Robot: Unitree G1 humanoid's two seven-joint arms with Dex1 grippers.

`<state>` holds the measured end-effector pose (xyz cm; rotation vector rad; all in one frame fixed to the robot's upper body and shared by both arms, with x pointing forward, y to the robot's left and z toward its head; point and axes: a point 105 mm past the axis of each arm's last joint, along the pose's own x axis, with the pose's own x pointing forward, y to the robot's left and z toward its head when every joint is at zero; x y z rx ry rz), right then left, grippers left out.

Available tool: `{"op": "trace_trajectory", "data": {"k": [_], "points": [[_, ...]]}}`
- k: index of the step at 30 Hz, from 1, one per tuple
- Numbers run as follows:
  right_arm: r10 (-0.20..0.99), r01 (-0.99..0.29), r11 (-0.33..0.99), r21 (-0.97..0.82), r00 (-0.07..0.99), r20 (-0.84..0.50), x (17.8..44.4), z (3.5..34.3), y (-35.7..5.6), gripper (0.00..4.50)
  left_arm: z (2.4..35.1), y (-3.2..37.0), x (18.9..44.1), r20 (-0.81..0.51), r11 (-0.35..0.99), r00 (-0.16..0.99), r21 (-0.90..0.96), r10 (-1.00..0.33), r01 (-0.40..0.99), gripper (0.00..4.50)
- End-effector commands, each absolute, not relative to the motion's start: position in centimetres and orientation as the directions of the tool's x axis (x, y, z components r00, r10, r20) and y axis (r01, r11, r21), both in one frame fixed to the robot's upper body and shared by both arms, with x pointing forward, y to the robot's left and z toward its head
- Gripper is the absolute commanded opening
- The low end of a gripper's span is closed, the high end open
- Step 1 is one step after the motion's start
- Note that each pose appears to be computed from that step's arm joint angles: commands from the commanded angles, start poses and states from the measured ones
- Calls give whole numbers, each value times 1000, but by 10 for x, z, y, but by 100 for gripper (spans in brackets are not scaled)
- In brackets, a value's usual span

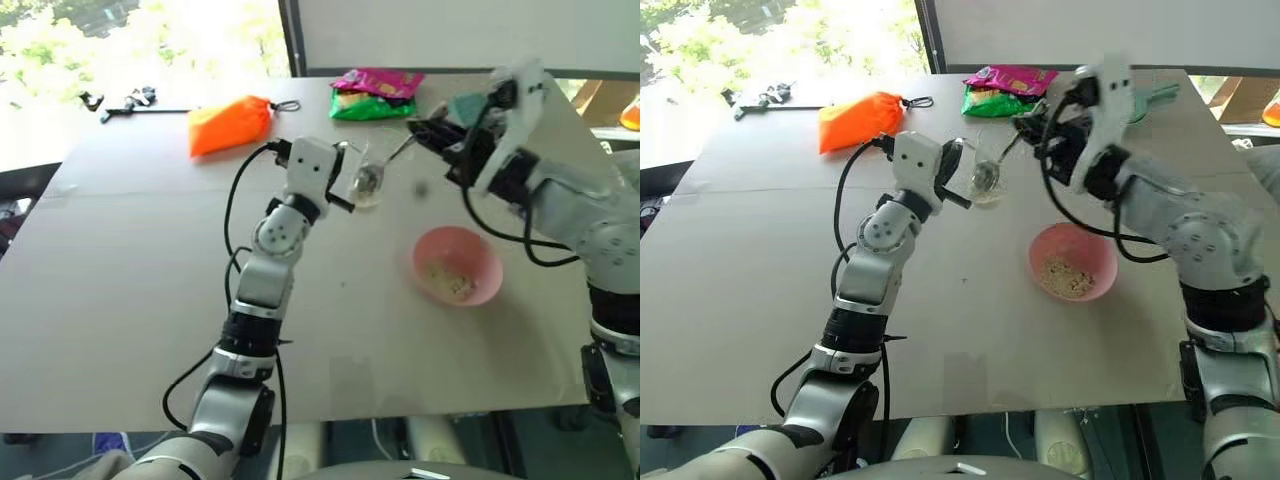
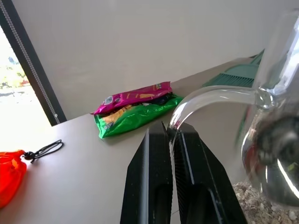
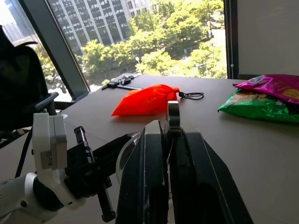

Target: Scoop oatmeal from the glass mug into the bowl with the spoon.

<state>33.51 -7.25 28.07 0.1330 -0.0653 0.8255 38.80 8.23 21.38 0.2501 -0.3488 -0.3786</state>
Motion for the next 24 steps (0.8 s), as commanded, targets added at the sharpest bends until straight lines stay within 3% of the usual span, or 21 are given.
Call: {"op": "trace_trajectory", "data": {"k": [1, 7, 12, 17, 21, 24], "points": [[771, -778, 628, 2, 622, 135, 332, 294, -56, 97, 232, 80, 379, 355, 909, 846, 281, -397, 308, 0], [777, -799, 601, -25, 577, 251, 316, 323, -72, 379, 219, 111, 380, 341, 957, 895, 127, -287, 259, 0], [726, -728, 670, -144, 603, 330, 293, 330, -116, 379, 204, 157, 375, 332, 987, 930, 34, -157, 155, 0], [555, -464, 763, -450, 827, 89, 306, 255, -183, 379, 195, 188, 362, 348, 997, 934, 22, -79, 76, 0], [411, -349, 862, -367, 906, 103, 307, 220, -227, 379, 184, 201, 350, 349, 999, 936, 2, -47, 49, 0], [397, -346, 889, -299, 908, 131, 304, 204, -232, 379, 174, 207, 346, 340, 999, 940, -31, -21, 34, 0]]}}
